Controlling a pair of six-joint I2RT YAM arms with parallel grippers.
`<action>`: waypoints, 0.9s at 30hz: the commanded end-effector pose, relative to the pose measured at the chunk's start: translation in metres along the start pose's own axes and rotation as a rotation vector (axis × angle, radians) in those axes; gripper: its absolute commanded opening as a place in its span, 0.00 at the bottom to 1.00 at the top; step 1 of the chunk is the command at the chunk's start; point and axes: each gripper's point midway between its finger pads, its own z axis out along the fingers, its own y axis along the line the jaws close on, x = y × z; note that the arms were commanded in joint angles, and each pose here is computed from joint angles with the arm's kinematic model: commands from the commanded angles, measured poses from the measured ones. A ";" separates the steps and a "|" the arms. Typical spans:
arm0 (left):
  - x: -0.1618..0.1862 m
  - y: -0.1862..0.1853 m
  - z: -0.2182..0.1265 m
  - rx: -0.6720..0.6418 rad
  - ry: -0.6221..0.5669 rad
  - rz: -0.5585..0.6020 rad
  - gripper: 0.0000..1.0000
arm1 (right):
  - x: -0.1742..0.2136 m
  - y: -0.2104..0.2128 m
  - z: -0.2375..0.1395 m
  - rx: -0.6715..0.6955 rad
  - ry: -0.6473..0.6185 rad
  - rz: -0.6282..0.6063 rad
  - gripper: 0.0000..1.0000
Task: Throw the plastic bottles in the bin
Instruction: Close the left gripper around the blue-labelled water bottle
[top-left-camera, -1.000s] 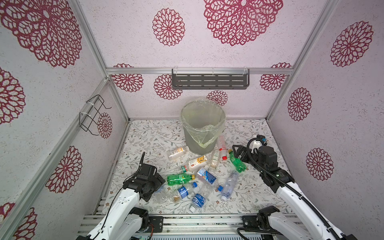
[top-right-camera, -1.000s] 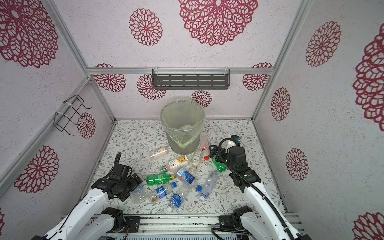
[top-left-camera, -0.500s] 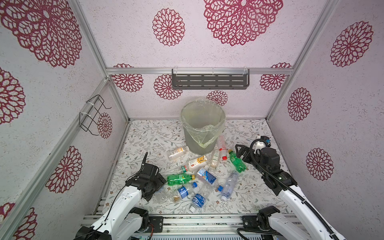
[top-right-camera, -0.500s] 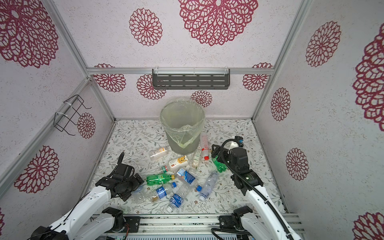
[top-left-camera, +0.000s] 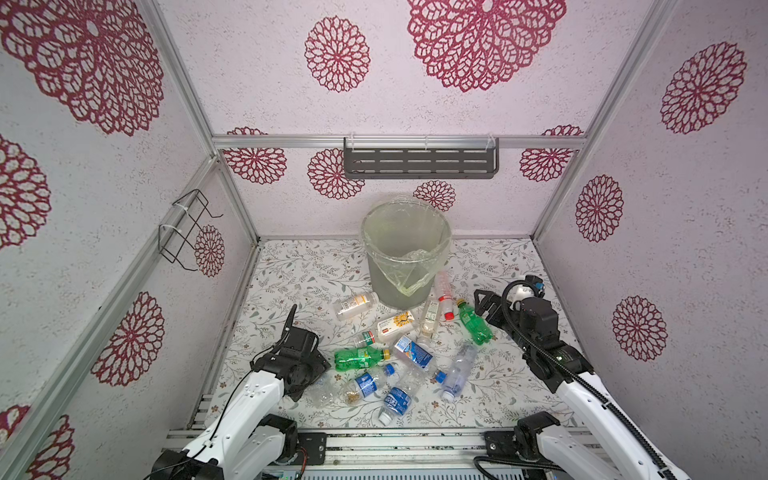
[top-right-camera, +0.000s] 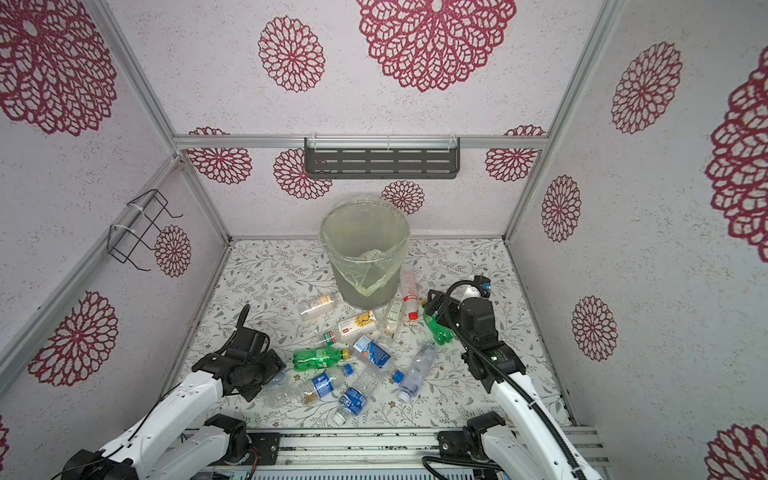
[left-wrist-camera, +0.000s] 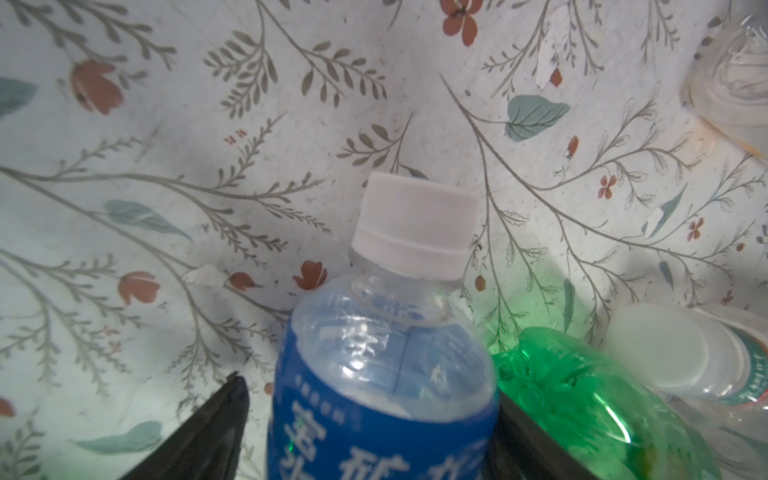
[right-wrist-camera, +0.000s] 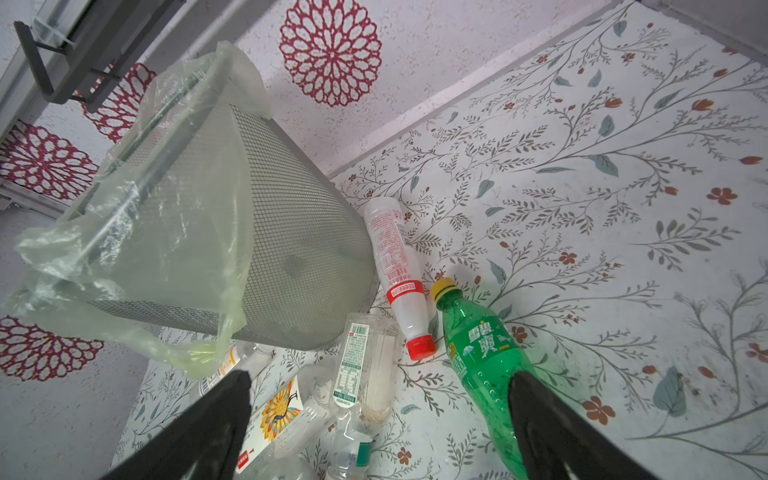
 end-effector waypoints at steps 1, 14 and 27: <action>-0.005 -0.003 -0.003 0.000 -0.027 0.013 0.81 | -0.016 0.005 -0.009 -0.008 -0.066 0.025 0.99; -0.009 -0.003 -0.007 0.001 -0.051 0.011 0.62 | -0.007 -0.003 -0.011 0.002 -0.057 0.040 0.99; -0.025 -0.018 -0.031 0.061 -0.122 0.013 0.62 | 0.016 -0.018 -0.001 0.034 0.001 0.075 0.99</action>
